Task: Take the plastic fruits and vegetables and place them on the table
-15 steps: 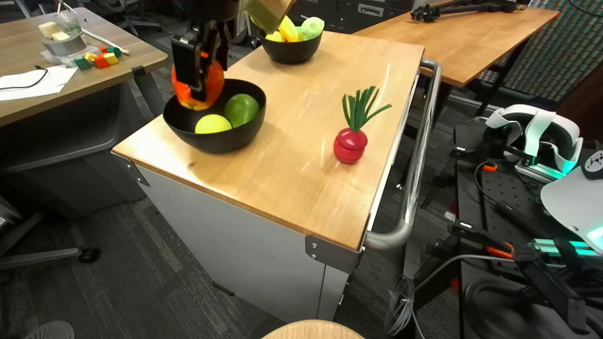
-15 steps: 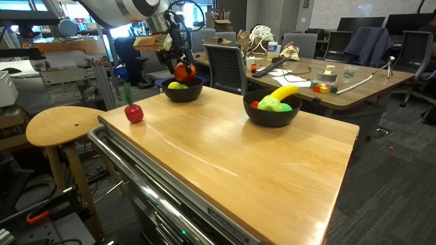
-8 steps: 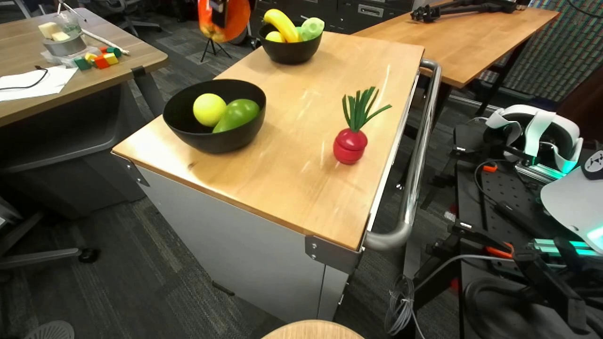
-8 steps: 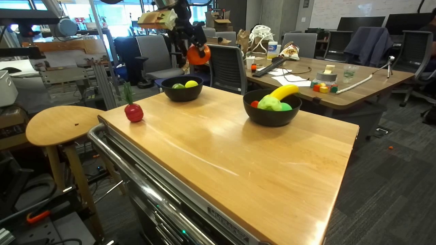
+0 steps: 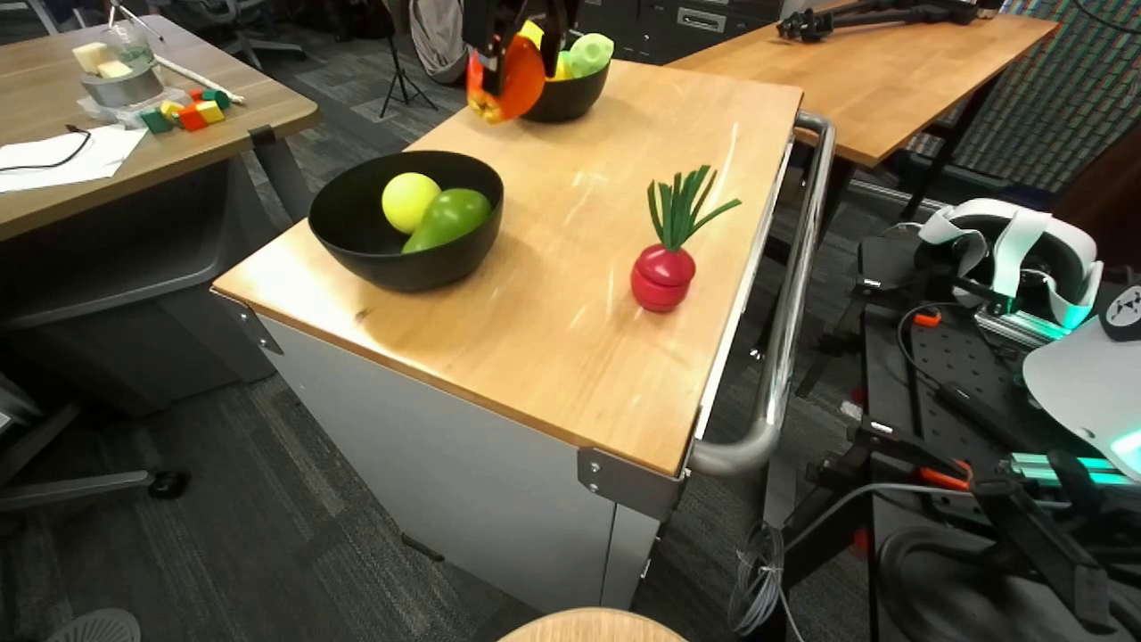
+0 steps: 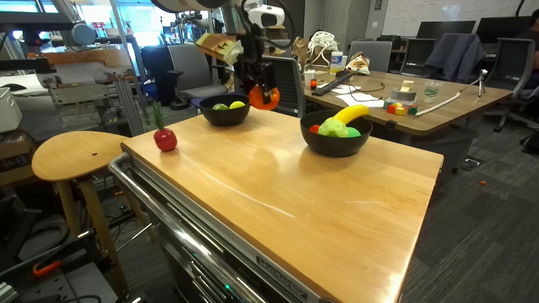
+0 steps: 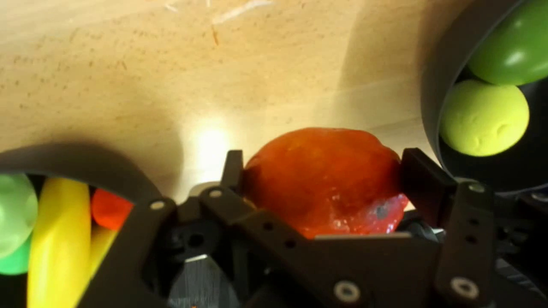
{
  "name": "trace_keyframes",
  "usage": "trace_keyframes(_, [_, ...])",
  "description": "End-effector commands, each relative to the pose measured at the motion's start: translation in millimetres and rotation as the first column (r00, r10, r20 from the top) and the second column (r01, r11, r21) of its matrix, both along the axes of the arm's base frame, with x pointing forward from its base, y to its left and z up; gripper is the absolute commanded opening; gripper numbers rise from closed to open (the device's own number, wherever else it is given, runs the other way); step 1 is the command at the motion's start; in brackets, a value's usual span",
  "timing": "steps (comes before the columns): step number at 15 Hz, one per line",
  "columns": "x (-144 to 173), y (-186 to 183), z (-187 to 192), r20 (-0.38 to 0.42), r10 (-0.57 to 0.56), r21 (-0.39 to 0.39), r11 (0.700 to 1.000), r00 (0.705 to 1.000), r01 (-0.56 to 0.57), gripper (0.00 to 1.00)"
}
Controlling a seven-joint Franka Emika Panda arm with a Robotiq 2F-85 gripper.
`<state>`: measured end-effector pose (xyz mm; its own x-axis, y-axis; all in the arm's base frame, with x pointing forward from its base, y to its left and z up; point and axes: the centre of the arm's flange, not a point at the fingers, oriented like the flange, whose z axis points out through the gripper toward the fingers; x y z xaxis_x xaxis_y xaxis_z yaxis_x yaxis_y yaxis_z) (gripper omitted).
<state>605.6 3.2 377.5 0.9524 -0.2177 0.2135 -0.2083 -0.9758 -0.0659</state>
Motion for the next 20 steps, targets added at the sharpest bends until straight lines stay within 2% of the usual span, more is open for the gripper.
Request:
trace_keyframes(1, [9, -3, -21, -0.073, -0.021, 0.025, 0.999, 0.997, 0.023, 0.63])
trace_keyframes(6, [6, -2, -36, -0.127, -0.022, -0.005, 1.0, 0.992, 0.021, 0.63])
trace_keyframes(7, [4, 0, -34, -0.128, -0.019, -0.016, 1.0, 0.992, 0.017, 0.97])
trace_keyframes(8, [0, 2, -30, -0.129, -0.013, -0.027, 1.0, 0.992, 0.009, 0.99])
trace_keyframes(12, [-10, 16, 0, -0.057, -0.027, -0.039, 0.999, 0.998, 0.025, 1.0])
trace_keyframes(15, [-14, 39, 29, 0.063, -0.008, 0.019, 1.0, 0.998, 0.007, 1.0])
trace_keyframes(18, [-3, 68, 47, 0.184, -0.022, 0.11, 0.994, 0.983, 0.002, 1.0])
trace_keyframes(20, [13, 88, 42, 0.181, -0.023, 0.127, 0.992, 0.983, 0.0, 1.0])
